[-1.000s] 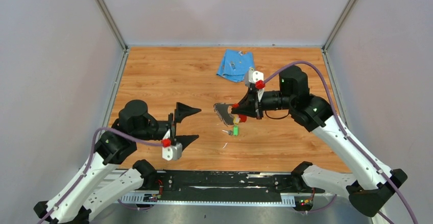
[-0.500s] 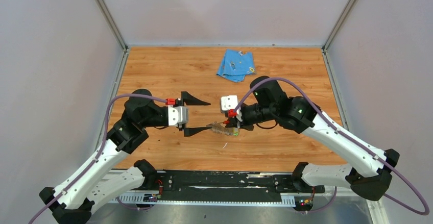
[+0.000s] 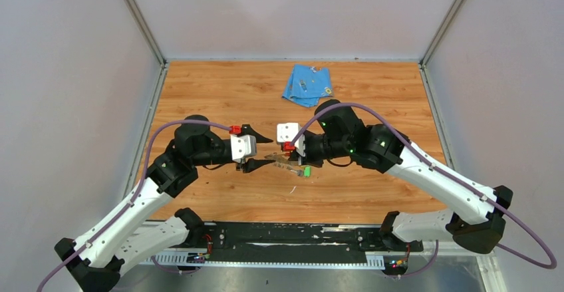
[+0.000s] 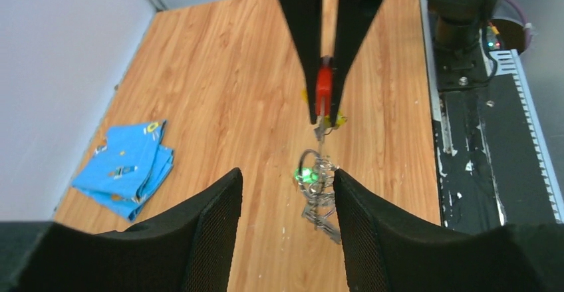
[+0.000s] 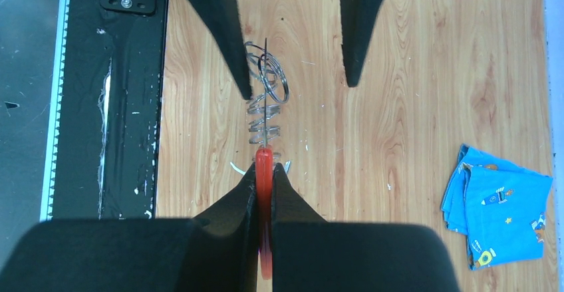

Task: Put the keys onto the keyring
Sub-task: Adjust the key on the keyring.

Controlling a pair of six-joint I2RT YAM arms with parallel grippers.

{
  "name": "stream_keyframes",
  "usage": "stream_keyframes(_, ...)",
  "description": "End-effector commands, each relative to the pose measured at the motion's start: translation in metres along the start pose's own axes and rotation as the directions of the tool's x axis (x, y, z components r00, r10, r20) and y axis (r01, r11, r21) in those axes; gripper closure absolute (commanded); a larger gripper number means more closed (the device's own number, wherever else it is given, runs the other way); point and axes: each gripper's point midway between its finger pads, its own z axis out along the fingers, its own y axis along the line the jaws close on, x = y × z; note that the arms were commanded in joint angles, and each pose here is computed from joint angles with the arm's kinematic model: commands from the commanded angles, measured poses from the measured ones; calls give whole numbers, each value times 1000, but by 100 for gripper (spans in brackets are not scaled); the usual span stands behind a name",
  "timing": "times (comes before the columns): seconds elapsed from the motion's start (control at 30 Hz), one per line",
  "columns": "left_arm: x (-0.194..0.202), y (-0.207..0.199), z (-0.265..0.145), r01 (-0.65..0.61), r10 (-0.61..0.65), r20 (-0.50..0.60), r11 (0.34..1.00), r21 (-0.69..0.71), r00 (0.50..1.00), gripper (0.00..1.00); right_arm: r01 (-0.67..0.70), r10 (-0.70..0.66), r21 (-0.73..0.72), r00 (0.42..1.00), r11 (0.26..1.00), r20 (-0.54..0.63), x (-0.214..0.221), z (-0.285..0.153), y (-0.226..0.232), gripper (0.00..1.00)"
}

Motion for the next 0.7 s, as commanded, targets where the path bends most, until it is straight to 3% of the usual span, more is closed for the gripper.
stream_keyframes(0.0, 10, 13, 2, 60, -64, -41, 995, -78, 997, 45, 4, -3, 28, 1000, 1000, -3, -9, -4, -1, 100)
stream_keyframes(0.3, 11, 8, 1, 122, -125, -46, 990, -69, 991, 68, 10, -9, 46, 1000, 999, -4, -8, -6, 0, 100)
stream_keyframes(0.5, 3, -4, 4, 192, -192, -14, 981, -5, 981, 92, 5, -5, 59, 1000, 998, 0, -7, -7, 1, 100)
stream_keyframes(0.67, -11, -5, 3, 211, -211, 35, 977, 7, 977, 99, -7, 6, 69, 1000, 998, 13, -6, -7, 1, 100)
